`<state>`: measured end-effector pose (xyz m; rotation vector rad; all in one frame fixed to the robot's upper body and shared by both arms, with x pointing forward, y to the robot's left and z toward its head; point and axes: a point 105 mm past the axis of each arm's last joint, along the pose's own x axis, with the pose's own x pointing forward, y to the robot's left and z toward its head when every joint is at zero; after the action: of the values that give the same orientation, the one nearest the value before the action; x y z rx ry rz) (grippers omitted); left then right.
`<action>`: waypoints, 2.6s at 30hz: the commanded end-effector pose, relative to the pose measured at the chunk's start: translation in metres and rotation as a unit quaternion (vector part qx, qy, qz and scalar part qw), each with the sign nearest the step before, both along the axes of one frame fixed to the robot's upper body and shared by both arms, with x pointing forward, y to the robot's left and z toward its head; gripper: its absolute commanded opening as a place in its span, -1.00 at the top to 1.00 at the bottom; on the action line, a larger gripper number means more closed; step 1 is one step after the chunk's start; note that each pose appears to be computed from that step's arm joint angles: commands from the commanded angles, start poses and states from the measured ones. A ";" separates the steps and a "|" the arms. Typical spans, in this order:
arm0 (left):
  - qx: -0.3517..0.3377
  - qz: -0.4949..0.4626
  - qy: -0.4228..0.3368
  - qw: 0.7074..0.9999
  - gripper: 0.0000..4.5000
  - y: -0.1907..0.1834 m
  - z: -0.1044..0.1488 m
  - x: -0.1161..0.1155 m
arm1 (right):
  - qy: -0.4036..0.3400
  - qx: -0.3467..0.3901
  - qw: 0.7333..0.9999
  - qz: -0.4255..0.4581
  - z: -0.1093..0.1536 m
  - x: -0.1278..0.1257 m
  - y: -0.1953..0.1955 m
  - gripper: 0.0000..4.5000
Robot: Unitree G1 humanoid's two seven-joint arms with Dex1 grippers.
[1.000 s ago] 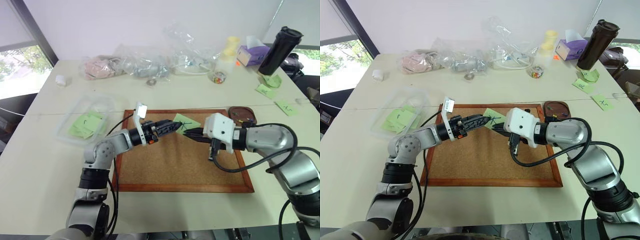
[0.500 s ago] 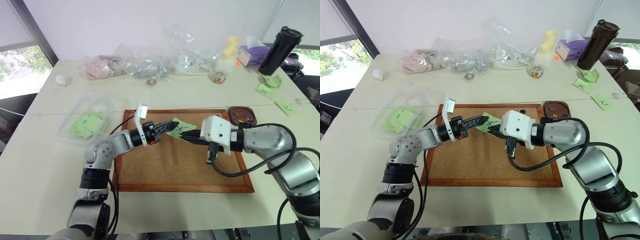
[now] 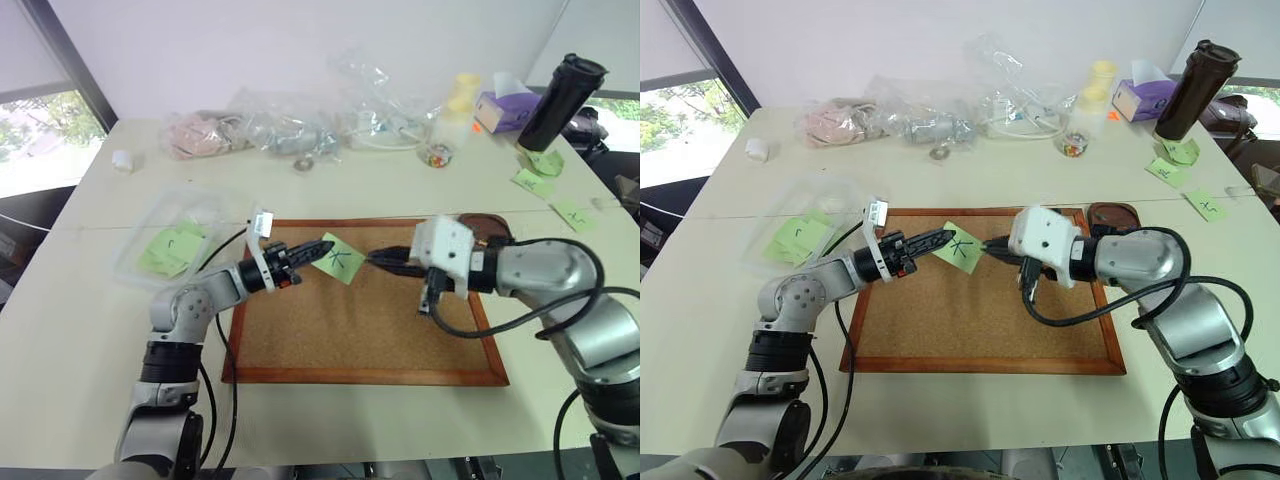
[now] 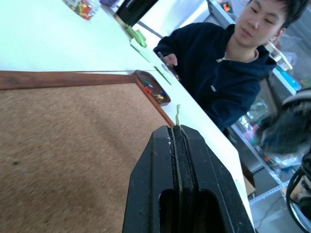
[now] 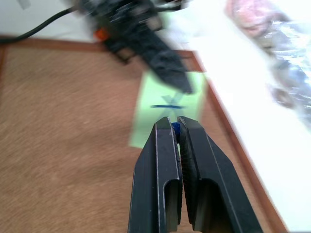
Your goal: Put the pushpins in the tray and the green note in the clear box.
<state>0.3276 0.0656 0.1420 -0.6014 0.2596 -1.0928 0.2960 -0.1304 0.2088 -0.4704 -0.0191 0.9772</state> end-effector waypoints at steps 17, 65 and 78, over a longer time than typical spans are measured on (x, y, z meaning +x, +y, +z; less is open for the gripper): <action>0.139 0.002 -0.170 0.976 0.98 0.005 0.013 -0.032 | 0.110 0.119 0.912 -0.376 -0.055 0.086 -0.180 1.00; 0.174 0.018 -0.215 0.961 1.00 0.018 0.040 -0.038 | 0.123 0.016 0.992 0.035 0.004 -0.020 -0.024 -0.97; 0.285 0.324 -0.254 0.865 1.00 0.185 0.121 -0.012 | 0.122 0.013 0.990 0.076 -0.011 -0.016 0.002 -0.97</action>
<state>0.3182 0.2263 0.2583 0.1460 -0.0758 -0.5170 0.2800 -0.1314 0.1885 -0.2977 0.2051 1.1688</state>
